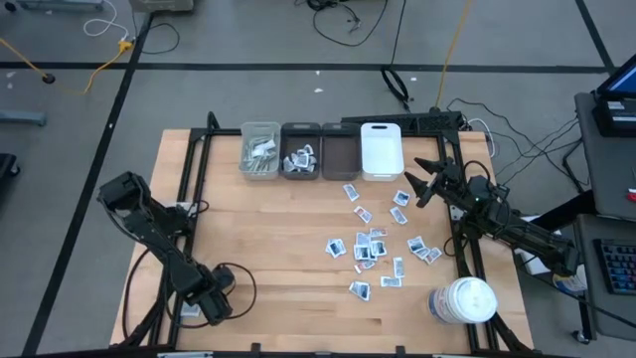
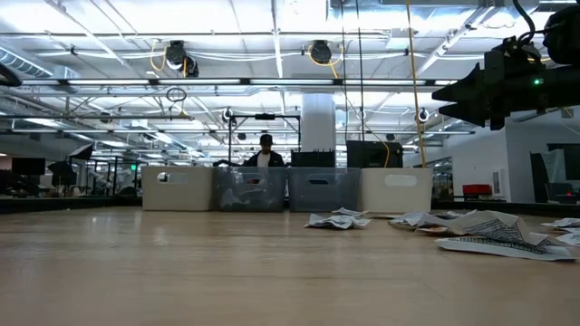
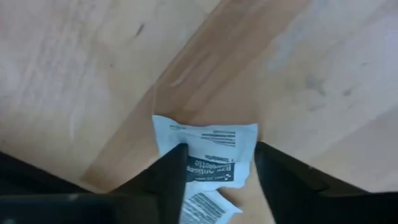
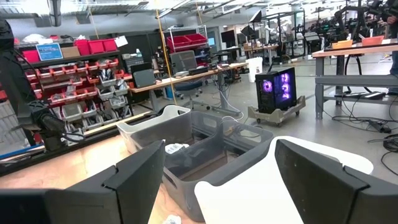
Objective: Pick & Place First Aid Supplies
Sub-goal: Put the towelette pack into the left black bin
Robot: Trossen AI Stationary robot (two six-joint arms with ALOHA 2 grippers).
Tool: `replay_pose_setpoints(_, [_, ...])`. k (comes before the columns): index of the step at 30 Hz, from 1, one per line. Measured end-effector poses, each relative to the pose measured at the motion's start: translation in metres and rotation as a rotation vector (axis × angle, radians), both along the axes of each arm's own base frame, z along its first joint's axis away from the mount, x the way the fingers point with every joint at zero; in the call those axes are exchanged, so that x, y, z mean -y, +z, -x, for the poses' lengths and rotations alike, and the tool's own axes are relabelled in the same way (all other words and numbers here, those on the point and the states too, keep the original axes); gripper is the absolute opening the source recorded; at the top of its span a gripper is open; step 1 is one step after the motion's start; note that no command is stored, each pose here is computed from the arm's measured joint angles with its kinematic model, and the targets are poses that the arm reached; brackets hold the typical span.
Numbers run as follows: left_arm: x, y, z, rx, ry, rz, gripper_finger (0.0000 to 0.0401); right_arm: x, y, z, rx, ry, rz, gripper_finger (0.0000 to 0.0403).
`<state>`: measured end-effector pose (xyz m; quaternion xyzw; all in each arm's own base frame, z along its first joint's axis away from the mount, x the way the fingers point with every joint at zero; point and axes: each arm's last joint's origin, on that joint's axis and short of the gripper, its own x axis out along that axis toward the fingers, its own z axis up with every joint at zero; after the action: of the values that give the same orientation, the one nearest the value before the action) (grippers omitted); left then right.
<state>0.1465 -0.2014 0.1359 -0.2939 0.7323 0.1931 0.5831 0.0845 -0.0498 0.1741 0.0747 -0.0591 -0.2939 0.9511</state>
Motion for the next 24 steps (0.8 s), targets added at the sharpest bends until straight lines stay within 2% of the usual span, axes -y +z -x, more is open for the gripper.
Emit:
replay_pose_setpoints(9, [-0.003,0.000,0.000,-0.027,0.028,-0.014,0.0036,0.000,0.000,0.000,0.000,-0.001,0.000,0.0297])
replay_pose_setpoints(11, [-0.004,0.000,-0.001,-0.031,0.020,-0.010,0.0013,0.000,0.000,0.000,0.000,0.000,0.000,0.0297])
replay_pose_setpoints(15, [-0.009,0.006,-0.001,-0.021,0.000,0.005,0.0015,0.000,0.000,0.000,0.000,0.000,0.000,0.0297])
replay_pose_setpoints(24, [-0.030,0.051,0.005,0.073,0.000,0.119,0.0015,0.000,0.000,0.000,0.000,-0.001,0.000,0.0297])
